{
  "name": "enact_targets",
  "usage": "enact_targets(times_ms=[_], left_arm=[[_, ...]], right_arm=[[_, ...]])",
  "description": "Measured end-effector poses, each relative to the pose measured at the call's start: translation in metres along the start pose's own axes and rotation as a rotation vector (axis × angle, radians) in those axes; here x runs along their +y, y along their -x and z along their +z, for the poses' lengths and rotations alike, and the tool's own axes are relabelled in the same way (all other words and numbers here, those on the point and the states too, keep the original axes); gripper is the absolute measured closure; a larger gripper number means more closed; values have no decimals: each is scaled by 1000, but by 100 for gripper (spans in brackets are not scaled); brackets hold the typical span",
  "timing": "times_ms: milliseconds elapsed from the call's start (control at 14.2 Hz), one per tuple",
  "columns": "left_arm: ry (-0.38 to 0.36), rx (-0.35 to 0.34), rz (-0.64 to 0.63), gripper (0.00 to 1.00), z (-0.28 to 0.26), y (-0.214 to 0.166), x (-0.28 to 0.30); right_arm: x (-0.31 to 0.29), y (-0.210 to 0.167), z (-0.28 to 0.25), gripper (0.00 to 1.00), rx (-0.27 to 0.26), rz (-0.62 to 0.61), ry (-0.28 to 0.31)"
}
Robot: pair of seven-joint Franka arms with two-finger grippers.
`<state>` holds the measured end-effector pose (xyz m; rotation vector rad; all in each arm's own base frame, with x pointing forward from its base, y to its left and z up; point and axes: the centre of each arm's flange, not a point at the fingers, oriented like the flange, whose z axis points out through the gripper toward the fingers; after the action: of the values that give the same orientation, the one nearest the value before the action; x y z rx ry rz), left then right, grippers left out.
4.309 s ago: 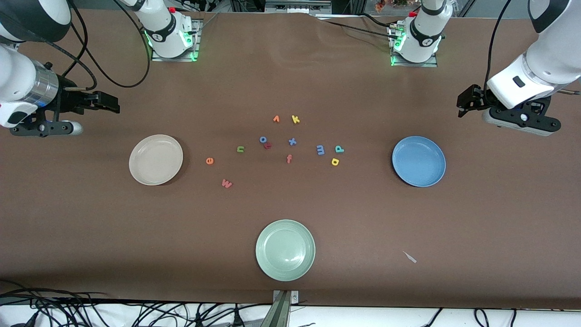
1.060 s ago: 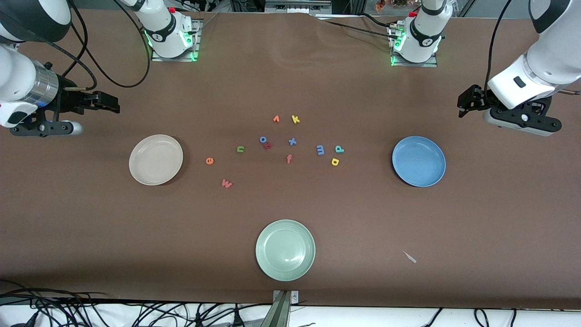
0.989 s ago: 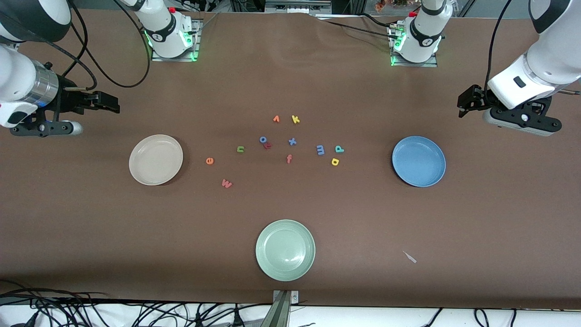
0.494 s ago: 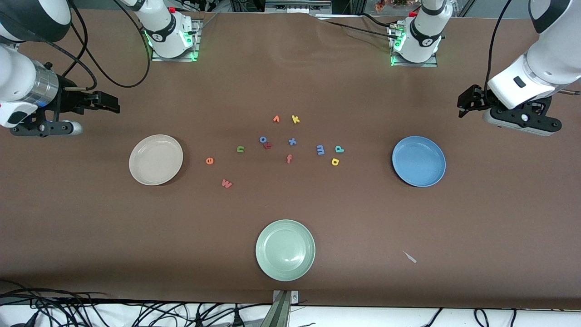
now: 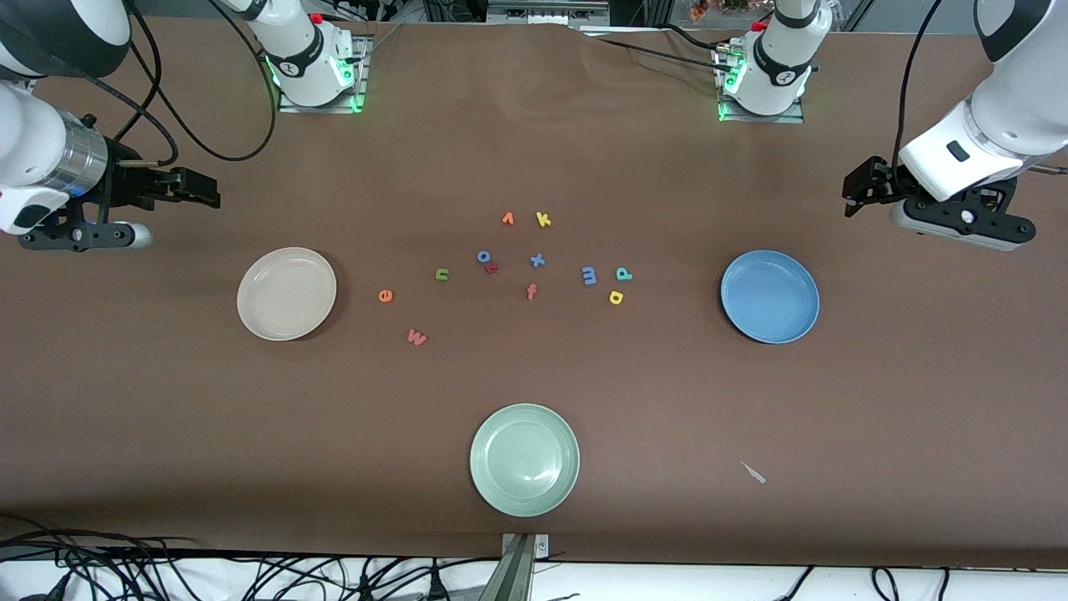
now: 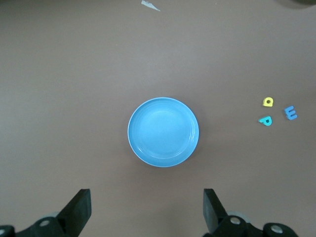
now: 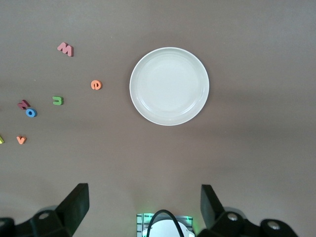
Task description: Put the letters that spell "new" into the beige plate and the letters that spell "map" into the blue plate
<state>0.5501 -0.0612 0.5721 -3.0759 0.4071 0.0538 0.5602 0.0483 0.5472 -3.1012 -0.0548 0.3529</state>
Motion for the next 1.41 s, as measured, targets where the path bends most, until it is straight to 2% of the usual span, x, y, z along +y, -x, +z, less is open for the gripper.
enact_targets(times_ms=[353,636,1130,1413], left_arm=[[5,-16,-9,0,14,-7,-4],[8,-16,-73,0,36,-25,8],[30,2,-67,0,87,-65,91],[57,24,-114,0,141,-89,181]], right_arm=[[0,0,0,0,0,0,0],[0,0,0,0,0,0,0],[0,0,1,0,-2,0,0],[0,-1,2,0,-5,0,0]])
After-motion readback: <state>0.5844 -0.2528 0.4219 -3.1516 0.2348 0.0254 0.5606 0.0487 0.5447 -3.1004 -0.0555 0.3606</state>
